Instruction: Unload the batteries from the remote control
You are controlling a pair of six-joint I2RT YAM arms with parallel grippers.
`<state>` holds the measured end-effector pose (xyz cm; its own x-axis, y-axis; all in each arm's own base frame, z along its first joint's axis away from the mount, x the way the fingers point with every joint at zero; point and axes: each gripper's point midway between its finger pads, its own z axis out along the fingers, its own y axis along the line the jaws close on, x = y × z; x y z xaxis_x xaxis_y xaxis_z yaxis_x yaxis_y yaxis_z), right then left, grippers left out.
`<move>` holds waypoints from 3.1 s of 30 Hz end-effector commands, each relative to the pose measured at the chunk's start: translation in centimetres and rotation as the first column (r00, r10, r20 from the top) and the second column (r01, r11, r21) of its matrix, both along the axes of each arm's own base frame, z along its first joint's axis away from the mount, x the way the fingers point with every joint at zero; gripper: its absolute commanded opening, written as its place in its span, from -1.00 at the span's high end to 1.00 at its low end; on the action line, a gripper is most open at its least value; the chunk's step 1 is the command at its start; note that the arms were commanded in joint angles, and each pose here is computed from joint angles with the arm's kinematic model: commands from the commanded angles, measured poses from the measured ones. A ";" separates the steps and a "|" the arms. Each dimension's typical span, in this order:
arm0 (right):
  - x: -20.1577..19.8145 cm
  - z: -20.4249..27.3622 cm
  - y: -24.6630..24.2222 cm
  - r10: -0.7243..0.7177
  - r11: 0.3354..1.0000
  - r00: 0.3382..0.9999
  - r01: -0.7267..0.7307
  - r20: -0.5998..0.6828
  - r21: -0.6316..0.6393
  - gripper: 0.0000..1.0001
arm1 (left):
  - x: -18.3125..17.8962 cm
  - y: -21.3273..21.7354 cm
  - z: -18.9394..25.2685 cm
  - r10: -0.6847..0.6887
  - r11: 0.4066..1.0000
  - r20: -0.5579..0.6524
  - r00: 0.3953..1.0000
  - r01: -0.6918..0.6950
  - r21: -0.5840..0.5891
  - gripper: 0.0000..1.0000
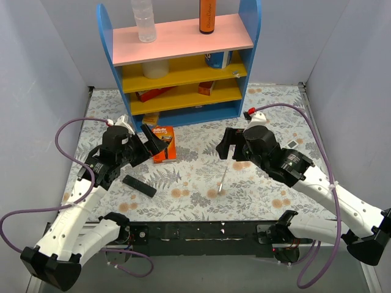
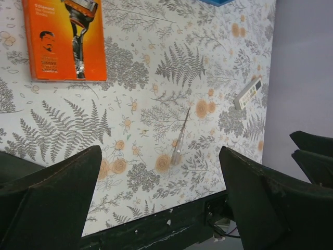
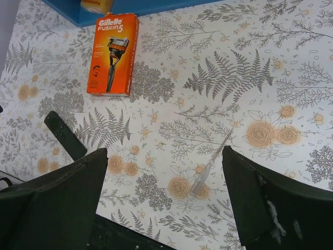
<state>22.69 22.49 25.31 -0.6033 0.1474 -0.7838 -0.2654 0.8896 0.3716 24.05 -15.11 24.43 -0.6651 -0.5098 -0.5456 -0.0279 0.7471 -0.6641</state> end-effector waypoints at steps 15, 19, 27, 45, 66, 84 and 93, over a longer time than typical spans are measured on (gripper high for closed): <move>0.4 -1.2 -0.6 -0.039 0.999 0.999 0.038 0.028 0.014 -0.93 | 0.6 9.1 -12.3 0.550 0.804 -0.331 0.766 -0.380 0.457 -0.96; 0.0 -2.1 -0.6 -0.036 0.999 0.999 0.036 0.003 0.020 -0.92 | 0.1 10.3 -14.1 0.613 0.776 -0.377 0.695 -0.438 0.454 -0.84; -0.6 -2.7 -0.4 0.007 1.000 1.000 -0.007 -0.008 0.016 -0.83 | -0.8 11.0 -15.7 0.692 0.722 -0.452 0.563 -0.525 0.452 -0.68; -1.4 -3.1 -0.7 0.030 1.000 0.999 -0.030 -0.036 -0.007 -0.75 | -3.8 12.8 -19.6 0.797 0.599 -0.475 0.372 -0.587 0.544 -0.59; -1.8 -3.6 0.1 0.076 0.997 0.996 -0.076 -0.049 0.004 -0.74 | -5.0 13.0 -23.3 0.807 0.585 -0.494 0.324 -0.555 0.591 -0.34; -5.6 -2.9 8.4 0.567 0.792 0.813 -0.582 0.130 0.187 -0.75 | -0.5 5.5 -16.6 0.371 0.923 -0.468 0.802 -0.375 0.089 0.74; -7.1 -3.3 15.4 0.702 0.614 0.705 -0.670 0.100 0.418 -0.80 | -1.2 -1.6 -8.7 -0.067 0.929 -0.182 0.981 -0.005 -0.370 0.85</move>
<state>17.03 34.42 18.79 -0.7046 -0.0881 -0.7042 -0.6663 0.4235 0.6137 23.25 -13.52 11.47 -0.6622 -0.7317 -0.1616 -0.4155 0.5380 -0.7334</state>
